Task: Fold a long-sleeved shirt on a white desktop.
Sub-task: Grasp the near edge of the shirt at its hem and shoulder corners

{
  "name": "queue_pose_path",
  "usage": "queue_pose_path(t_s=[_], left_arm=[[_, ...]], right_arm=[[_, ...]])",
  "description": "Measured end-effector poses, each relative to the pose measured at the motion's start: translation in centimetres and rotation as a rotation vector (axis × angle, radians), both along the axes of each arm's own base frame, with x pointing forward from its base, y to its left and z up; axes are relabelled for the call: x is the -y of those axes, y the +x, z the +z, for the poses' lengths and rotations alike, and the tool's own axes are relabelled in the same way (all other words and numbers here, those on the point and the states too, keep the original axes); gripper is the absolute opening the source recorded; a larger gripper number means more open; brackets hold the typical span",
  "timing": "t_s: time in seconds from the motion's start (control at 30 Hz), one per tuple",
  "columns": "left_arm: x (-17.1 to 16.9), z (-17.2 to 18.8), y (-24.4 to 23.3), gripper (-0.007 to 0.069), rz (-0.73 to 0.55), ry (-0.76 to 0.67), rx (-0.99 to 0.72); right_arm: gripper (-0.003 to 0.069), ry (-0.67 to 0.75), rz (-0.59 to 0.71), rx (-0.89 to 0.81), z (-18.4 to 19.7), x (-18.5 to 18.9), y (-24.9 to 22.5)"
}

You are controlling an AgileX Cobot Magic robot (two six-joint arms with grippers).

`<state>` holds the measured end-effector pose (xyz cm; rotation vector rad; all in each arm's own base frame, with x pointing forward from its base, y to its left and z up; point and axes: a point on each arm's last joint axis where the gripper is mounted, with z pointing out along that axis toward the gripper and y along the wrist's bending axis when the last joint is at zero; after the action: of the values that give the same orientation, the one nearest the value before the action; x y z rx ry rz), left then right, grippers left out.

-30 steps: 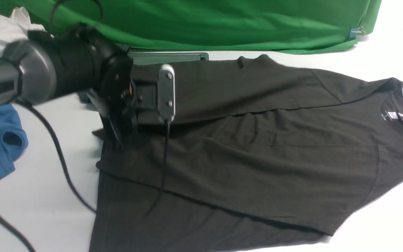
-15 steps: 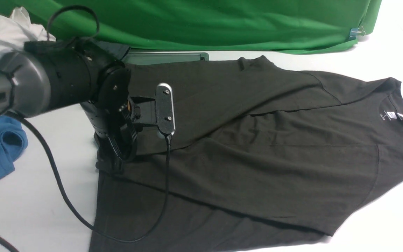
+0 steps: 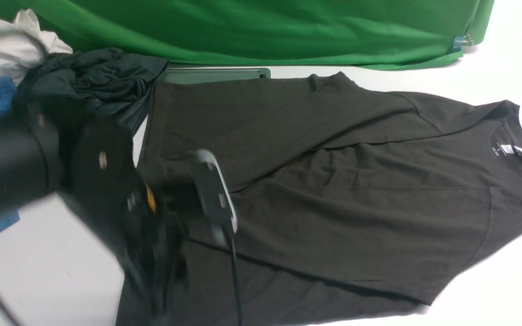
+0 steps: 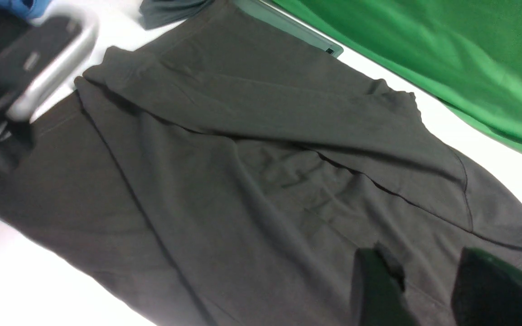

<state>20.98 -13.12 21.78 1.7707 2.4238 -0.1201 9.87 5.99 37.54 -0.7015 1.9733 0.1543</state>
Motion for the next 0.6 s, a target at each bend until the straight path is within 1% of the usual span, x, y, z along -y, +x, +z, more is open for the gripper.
queue_pose_path(t_s=[0.07, 0.2, 0.23, 0.3, 0.37, 0.43, 0.5, 0.6], left_arm=[[0.1, -1.3, -1.0, 0.0246, -0.035, 0.013, -0.019], [-0.3, -2.8, -1.5, 0.0386, -0.05, 0.027, 0.012], [-0.5, -3.2, -1.6, 0.0432, -0.06, 0.037, 0.025], [-0.8, -3.8, -1.8, 0.0492, -0.092, 0.057, 0.039], [-1.1, -4.2, -1.9, 0.0519, -0.119, 0.085, 0.043], [-1.5, -4.7, -2.0, 0.053, -0.144, 0.118, 0.043], [-1.8, -5.3, -2.2, 0.053, -0.167, 0.151, 0.029], [-2.1, -5.9, -2.6, 0.0529, -0.185, 0.165, 0.018]], right_arm=[[0.024, 0.0, 0.0, 0.0, 0.0, 0.0, 0.0], [0.024, 0.0, 0.0, 0.001, 0.0, 0.0, 0.0], [0.024, 0.0, 0.0, 0.001, 0.0, 0.0, 0.0], [0.024, 0.001, 0.0, 0.001, 0.0, 0.0, 0.0], [0.024, 0.0, 0.0, 0.001, 0.0, 0.0, 0.0], [0.024, 0.0, 0.001, 0.001, 0.0, 0.0, 0.0], [0.024, 0.0, 0.001, 0.002, 0.0, 0.0, 0.0], [0.024, 0.001, 0.002, 0.003, 0.0, 0.0, 0.0]])
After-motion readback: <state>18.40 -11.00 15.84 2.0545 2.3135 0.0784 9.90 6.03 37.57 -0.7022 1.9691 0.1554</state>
